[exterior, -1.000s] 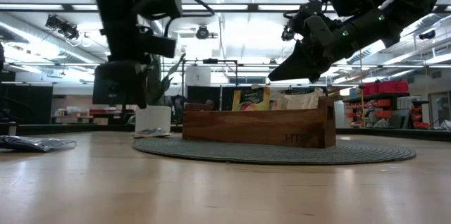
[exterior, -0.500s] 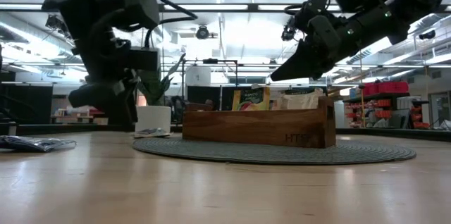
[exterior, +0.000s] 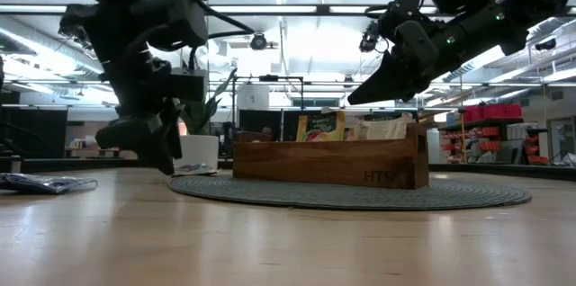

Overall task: Pick & Place Tea
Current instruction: Put the orange tea bag into the middle section of the wooden organizer

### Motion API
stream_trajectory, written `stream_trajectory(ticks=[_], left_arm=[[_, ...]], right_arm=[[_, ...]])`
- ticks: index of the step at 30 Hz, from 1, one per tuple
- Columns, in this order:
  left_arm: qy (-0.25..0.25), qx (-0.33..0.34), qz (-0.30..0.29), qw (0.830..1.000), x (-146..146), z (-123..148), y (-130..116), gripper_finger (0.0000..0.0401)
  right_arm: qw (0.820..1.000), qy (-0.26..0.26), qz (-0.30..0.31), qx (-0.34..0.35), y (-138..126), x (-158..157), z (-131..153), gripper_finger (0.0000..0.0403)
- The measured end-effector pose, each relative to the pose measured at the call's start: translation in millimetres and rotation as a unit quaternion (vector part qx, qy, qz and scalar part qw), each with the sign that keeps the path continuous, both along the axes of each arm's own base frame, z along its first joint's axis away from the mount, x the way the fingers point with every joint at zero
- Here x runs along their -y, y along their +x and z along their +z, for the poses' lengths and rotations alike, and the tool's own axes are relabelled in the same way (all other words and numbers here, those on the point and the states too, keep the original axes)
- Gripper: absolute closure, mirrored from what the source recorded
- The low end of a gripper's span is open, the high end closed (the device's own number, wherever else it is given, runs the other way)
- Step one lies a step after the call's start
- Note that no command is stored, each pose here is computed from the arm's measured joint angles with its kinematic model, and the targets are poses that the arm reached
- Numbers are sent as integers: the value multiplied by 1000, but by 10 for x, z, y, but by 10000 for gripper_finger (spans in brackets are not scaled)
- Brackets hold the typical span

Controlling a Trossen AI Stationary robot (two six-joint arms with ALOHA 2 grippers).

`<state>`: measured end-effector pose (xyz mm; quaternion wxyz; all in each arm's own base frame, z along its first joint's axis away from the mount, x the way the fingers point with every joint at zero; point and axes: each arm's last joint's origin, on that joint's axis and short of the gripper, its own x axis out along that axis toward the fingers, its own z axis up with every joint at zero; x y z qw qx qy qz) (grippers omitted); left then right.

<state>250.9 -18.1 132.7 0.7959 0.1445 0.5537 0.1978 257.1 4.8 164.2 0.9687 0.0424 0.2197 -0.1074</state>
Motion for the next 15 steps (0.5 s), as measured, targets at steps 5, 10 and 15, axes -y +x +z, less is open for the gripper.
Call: stream_trajectory(ticks=[5,10,15], left_arm=[[-21,-23,-9,999,-131,-70,48,183],[-25,-35,-25,999,-195,-106,68,184],[-36,-34,-39,998,-260,-109,90,195]], right_arm=[[1000,5,-7,2,-1,3,-1,403],[1000,8,-7,-1,-5,-9,-7,403],[1000,8,-6,-1,-5,-12,-7,403]])
